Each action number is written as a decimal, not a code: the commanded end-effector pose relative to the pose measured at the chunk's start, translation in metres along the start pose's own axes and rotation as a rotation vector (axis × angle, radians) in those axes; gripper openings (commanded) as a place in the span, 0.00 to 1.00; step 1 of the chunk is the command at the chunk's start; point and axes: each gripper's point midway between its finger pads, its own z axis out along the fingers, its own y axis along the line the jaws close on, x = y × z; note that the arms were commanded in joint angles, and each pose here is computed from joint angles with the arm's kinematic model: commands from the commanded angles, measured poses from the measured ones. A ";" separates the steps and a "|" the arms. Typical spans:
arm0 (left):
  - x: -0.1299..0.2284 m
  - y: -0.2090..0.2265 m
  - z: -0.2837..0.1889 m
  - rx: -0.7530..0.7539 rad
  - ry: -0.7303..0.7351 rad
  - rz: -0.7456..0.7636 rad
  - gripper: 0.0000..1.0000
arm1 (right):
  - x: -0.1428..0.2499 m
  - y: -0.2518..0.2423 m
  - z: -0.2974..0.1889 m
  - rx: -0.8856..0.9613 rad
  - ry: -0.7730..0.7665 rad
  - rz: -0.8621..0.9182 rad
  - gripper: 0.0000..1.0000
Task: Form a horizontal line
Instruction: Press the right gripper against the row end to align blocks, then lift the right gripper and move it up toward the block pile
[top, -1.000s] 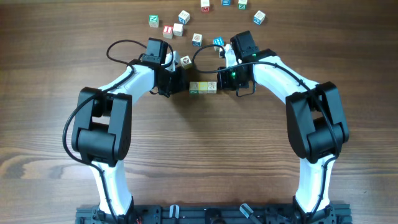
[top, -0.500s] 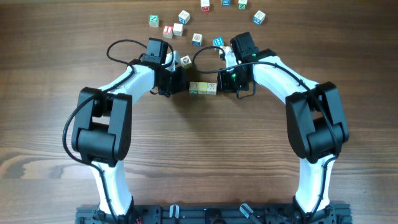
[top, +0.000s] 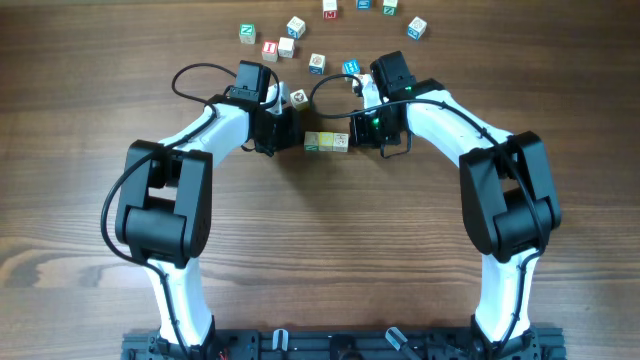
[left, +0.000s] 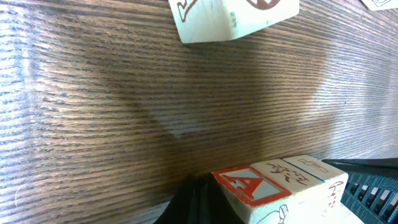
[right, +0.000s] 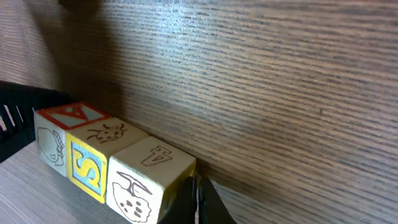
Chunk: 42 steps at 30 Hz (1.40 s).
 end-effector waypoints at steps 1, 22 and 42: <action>0.043 0.075 0.035 -0.253 0.110 -0.065 0.04 | 0.003 0.006 -0.002 -0.026 0.004 -0.002 0.05; 0.046 0.076 0.034 -0.257 0.120 -0.068 0.04 | -0.002 0.011 -0.002 -0.053 -0.013 -0.014 0.04; 0.043 0.085 0.032 -0.307 0.099 -0.066 0.09 | 0.001 -0.026 -0.004 0.161 -0.021 0.018 0.08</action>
